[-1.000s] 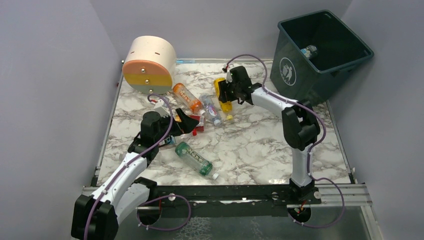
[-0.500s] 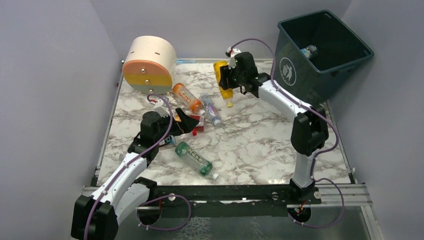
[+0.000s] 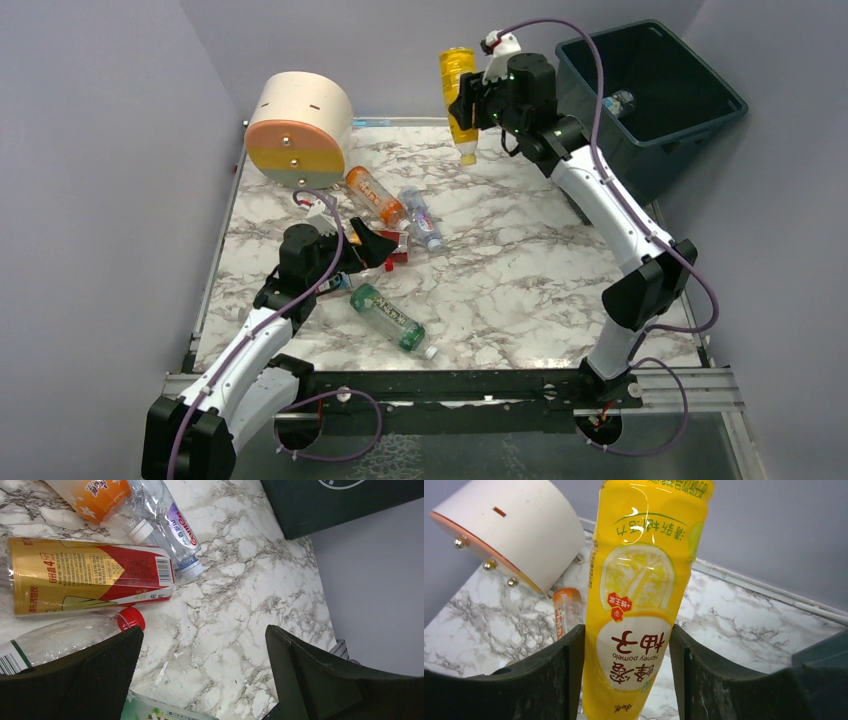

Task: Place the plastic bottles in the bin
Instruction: Pick up the plastic bottle at the center of the board.

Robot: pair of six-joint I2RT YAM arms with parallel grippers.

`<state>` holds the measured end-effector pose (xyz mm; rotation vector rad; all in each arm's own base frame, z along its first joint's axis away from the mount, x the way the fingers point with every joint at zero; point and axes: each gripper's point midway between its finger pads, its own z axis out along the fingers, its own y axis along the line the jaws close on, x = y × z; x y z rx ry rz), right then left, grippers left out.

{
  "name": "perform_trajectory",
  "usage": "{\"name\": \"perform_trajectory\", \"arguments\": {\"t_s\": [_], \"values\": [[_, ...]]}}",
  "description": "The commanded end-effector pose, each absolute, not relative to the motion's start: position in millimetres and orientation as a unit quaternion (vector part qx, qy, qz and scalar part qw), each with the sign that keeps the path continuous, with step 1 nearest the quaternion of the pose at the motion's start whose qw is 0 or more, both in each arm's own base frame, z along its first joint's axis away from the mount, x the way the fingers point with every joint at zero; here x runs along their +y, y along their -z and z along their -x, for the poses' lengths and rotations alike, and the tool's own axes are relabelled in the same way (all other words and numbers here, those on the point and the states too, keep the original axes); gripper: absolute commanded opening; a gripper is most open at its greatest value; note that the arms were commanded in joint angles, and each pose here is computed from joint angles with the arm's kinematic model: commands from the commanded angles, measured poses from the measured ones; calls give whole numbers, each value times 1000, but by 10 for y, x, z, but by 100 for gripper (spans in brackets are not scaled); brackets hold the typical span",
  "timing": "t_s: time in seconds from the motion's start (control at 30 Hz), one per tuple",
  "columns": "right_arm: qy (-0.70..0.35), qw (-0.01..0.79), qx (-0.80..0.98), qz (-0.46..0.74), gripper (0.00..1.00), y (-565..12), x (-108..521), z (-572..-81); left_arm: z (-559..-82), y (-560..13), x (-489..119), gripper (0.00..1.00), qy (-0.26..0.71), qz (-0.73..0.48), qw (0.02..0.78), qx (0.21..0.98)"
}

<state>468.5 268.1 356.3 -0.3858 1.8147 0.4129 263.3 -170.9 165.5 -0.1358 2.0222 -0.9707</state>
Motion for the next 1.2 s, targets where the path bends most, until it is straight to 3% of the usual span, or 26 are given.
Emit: {"name": "perform_trajectory", "arguments": {"t_s": [0.0, 0.57, 1.17], "values": [[-150, 624, 754, 138, 47, -4119, 2323, -4666, -2614, -1798, -1733, 99, 403, 41, 443, 800], [-107, 740, 663, -28, 46, -5285, 738, -4750, -2567, -1790, -1775, 99, 419, 41, 433, 797], [-50, 743, 639, -191, 46, -5239, -646, -4803, -2527, -1754, -1813, 99, 430, 40, 421, 798]]}}
